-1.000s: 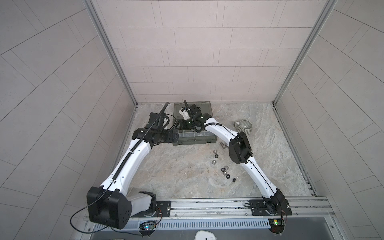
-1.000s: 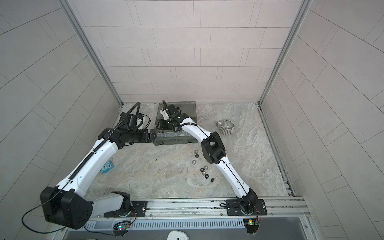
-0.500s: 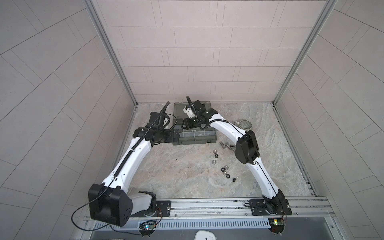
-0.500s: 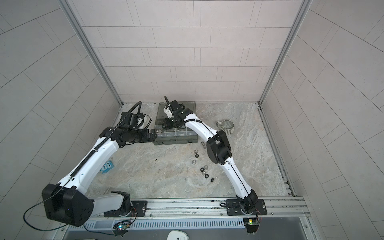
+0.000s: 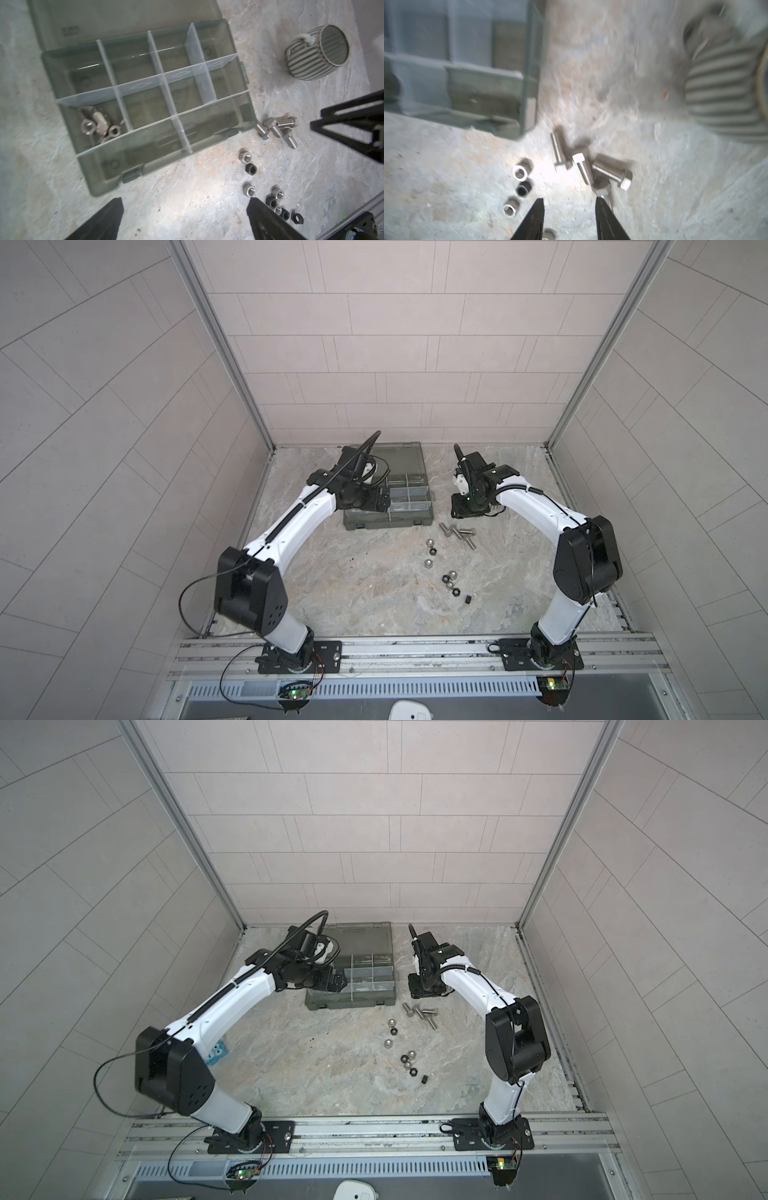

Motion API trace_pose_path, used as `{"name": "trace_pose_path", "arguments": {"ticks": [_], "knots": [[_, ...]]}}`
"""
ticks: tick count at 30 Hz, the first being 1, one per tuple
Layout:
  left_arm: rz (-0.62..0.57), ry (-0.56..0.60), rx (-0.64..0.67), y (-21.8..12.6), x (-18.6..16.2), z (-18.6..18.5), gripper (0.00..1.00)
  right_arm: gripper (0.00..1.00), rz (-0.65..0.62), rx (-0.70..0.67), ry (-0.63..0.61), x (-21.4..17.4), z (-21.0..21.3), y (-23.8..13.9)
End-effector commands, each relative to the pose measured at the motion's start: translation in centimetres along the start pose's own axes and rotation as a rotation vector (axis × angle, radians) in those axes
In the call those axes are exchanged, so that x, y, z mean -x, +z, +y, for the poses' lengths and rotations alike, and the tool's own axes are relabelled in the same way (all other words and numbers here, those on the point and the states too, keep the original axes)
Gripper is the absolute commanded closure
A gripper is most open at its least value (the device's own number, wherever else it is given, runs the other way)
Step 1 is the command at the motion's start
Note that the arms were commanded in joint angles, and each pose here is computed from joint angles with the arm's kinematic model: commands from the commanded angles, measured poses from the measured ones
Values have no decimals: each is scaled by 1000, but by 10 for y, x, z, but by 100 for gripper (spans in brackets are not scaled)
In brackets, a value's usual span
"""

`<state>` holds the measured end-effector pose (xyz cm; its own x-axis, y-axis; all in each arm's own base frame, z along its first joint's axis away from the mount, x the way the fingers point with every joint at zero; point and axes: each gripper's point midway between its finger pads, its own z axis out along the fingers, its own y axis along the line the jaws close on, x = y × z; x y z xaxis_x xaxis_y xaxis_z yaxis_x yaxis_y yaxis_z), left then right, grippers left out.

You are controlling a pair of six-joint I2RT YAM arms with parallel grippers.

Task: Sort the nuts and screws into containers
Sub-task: 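Lower the right gripper onto a steel hex bolt and close it, then lift the hex bolt with the right gripper and carry it over the box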

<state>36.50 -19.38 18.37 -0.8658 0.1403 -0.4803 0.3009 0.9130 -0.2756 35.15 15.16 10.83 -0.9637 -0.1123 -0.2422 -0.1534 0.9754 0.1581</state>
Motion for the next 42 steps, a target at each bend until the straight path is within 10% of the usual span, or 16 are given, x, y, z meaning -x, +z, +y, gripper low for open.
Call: {"name": "trace_pose_path", "arguments": {"ticks": [1,29,42], "knots": [[-9,15,-62,3,20,-25,0,59,36,-15,6,-24,-4,-5],[31,-9,-70,11,20,-27,0,61,153,-56,75,-54,-41,59],[47,13,-44,8,13,-21,0,78,193,-35,101,-74,-38,70]]}}
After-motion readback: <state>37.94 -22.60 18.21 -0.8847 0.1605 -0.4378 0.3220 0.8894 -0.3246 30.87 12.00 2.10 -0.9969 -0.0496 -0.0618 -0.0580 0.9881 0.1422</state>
